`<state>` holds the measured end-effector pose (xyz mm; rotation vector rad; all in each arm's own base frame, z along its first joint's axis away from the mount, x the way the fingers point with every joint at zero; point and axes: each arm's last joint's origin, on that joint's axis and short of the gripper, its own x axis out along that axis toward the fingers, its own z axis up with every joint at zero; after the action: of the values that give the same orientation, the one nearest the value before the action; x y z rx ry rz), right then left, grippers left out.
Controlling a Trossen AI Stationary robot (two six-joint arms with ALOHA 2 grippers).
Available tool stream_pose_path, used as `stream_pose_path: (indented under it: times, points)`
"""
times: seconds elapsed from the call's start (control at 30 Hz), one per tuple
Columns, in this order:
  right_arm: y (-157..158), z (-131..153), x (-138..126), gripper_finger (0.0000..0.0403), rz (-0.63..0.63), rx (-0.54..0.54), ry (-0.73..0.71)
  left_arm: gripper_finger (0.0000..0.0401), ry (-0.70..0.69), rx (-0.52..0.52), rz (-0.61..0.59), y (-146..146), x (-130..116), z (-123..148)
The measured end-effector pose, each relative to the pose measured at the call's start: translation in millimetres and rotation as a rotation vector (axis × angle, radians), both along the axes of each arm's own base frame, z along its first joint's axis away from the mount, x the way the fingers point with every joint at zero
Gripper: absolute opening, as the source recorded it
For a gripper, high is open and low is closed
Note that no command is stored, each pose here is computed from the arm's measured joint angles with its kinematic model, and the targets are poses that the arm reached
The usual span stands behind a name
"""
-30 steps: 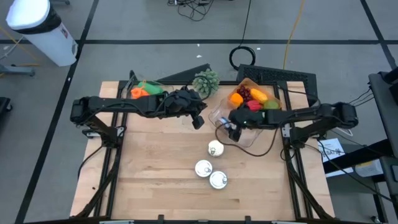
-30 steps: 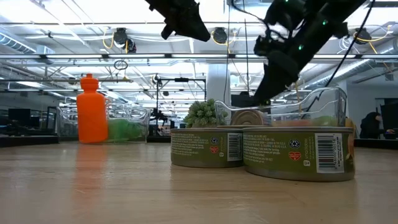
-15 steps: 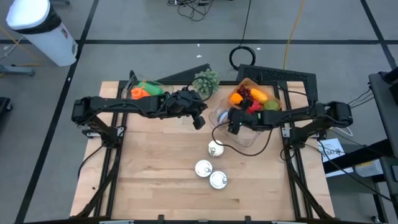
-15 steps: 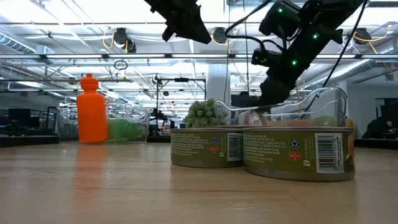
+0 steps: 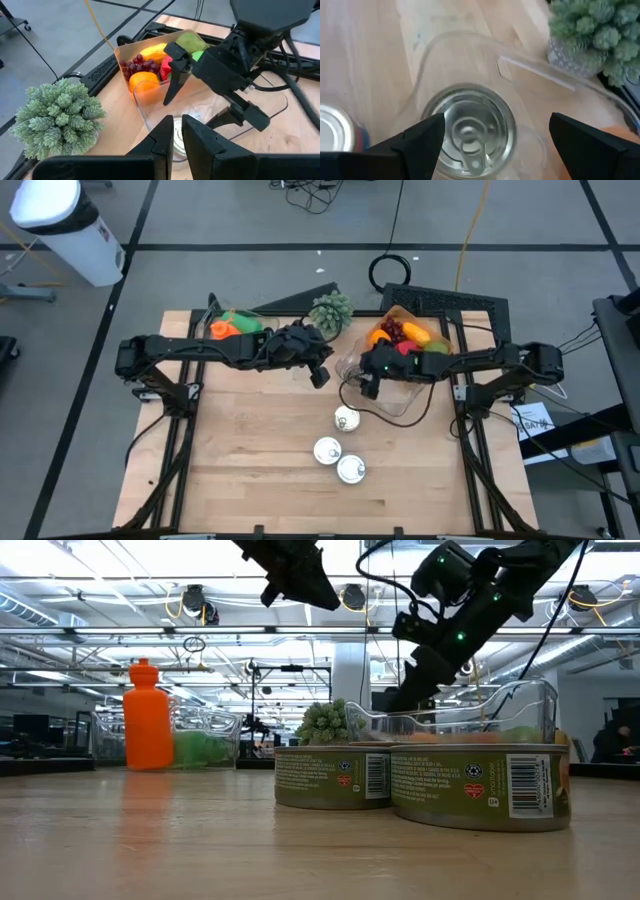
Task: Pick & Place Food Item
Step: Put the blue and pink tuna can into the right transparent bin
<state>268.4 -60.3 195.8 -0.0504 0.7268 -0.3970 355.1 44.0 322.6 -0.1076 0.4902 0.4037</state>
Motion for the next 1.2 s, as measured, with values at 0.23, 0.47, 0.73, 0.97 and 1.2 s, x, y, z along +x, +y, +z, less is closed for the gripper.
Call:
stream_pose_path:
  times: [0.23, 0.47, 0.73, 0.97, 1.2]
  points:
    - [4, 1, -5, 0.0338, -0.02, 0.048, 0.014, 0.0051, 0.019, -0.006, 0.001, 0, -1, -2]
    - [22, 18, -11, 0.0338, 0.118, 0.19, -0.064, 0.0051, 0.035, -0.029, -0.027, -9, -1, -16]
    - [54, 40, -17, 0.0338, 0.35, 0.252, -0.167, 0.0051, 0.106, -0.194, -0.066, -18, -10, -58]
    - [64, 43, -21, 0.0338, 0.386, 0.26, -0.173, 0.0051, -0.089, -0.282, -0.176, -35, -5, -89]
    - [76, 60, -31, 0.0338, 0.448, 0.251, -0.244, 0.0051, -0.077, -0.304, -0.233, -59, 8, -131]
